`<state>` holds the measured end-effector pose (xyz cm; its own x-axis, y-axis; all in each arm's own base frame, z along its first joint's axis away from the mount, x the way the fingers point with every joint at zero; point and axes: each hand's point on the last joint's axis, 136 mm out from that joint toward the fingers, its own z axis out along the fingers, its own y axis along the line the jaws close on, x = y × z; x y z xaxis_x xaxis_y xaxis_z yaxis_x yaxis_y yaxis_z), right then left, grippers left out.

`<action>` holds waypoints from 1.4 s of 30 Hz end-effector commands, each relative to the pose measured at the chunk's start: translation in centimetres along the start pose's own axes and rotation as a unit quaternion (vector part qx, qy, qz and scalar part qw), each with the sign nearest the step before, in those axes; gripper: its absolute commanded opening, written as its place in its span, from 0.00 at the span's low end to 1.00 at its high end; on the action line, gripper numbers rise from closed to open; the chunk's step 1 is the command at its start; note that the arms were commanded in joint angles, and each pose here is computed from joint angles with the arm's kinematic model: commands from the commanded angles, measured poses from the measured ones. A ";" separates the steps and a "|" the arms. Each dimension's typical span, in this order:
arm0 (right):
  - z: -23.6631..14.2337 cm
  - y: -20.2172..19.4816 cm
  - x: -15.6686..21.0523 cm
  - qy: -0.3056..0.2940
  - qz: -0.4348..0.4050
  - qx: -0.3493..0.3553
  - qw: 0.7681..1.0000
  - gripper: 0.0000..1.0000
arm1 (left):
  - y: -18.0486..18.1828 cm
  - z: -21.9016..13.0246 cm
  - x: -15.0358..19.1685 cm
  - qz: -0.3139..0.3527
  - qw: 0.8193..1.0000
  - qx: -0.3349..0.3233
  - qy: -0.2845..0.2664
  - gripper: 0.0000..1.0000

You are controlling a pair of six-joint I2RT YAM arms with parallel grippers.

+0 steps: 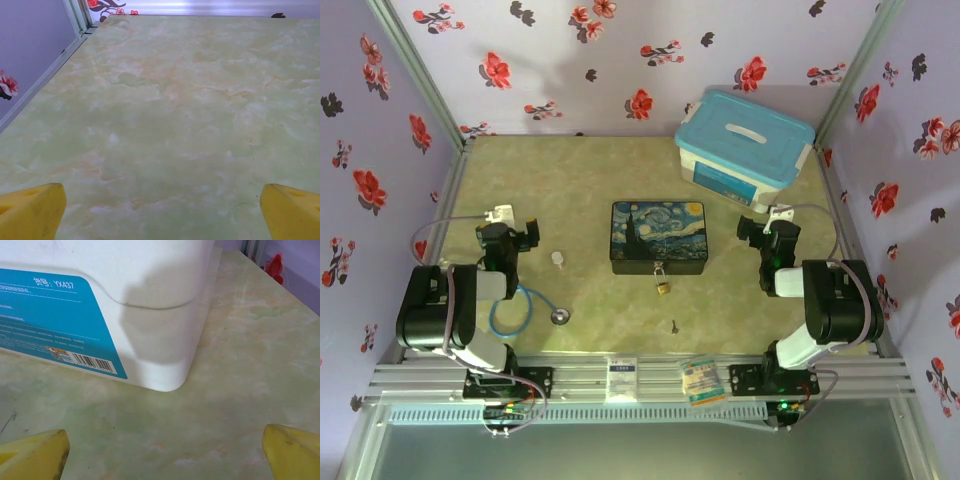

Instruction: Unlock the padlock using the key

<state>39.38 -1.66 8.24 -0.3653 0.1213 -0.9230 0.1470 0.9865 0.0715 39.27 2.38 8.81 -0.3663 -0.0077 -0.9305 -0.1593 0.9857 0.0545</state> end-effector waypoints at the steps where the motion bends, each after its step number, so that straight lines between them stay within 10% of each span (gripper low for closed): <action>1: 0.2 0.0 -0.5 -0.008 -0.005 -0.004 1.000 0.99 | 0.1 0.1 -0.9 0.009 1.000 0.000 -0.018 1.00; 27: 0.1 -0.3 -0.6 -0.011 0.005 -0.002 1.000 0.99 | 0.1 0.1 -0.9 0.008 1.000 0.001 -0.018 1.00; 36: -3.9 -1.4 -5.4 -0.035 0.055 0.006 0.998 0.99 | 1.4 -2.8 -5.9 0.002 0.999 -0.032 -0.034 1.00; 42: -6.4 -2.2 -6.8 -0.003 0.195 0.014 0.981 0.99 | 0.8 -6.2 -9.4 -0.141 0.990 0.007 -0.026 1.00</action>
<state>36.82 -3.74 18.49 -0.1897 0.3259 -0.9262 0.2234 0.9329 0.2825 37.88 2.95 19.20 -0.2250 -0.1247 -0.9663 -0.2263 0.9713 -0.0726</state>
